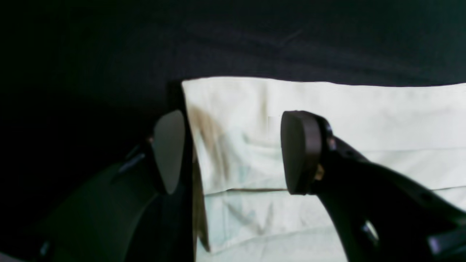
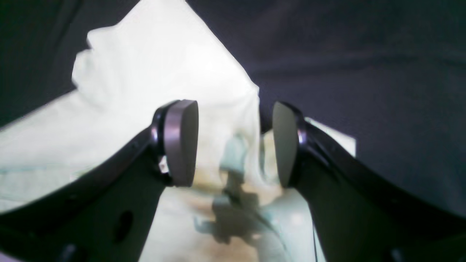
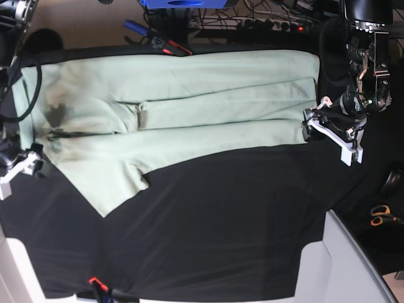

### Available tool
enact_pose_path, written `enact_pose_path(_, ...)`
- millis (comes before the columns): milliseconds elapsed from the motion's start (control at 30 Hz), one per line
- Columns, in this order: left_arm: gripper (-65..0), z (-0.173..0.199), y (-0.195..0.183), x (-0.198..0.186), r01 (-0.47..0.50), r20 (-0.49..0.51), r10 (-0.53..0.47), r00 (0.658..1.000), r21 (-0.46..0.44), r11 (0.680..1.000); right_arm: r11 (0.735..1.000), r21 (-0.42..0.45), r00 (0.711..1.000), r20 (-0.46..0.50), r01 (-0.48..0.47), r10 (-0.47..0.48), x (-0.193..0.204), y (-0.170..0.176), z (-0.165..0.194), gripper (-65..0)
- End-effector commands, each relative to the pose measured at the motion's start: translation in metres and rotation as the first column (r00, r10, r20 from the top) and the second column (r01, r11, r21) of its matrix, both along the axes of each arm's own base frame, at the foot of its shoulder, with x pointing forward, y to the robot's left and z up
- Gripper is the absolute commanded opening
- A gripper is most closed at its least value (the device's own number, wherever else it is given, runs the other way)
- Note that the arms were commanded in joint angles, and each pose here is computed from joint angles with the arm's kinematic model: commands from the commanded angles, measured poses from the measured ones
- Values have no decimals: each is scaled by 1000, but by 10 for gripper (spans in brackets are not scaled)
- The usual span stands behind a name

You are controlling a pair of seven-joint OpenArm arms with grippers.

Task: Fold the T-shirt properly
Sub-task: 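Lay the folded edge down and open both grippers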

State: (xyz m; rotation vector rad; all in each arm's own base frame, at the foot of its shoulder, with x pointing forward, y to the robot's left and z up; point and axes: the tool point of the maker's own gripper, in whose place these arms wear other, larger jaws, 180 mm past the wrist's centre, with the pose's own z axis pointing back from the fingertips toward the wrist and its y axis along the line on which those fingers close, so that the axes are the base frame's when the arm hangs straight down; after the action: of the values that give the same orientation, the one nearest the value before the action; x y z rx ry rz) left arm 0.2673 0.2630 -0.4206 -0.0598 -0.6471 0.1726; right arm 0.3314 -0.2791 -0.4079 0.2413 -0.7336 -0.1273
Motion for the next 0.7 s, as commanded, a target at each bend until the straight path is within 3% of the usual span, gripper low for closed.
enact_pose_path(0, -237, 15, 8, 11, -3, 49, 2, 999, 15, 1000, 1000, 2, 999, 41, 15, -15, 15, -8, 12, -331)
enact_pose_path(267, -239, 33, 64, -1, -181, 103, 177, 979, 28, 983, 999, 10, 995, -86, -46, 47, 34, -1, -21, -331)
enact_pose_path(667, -239, 31, 86, -19, -234, 87, 229, 970, 51, 971, 998, 37, 985, -166, -50, 56, 25, 12, -61, -337)
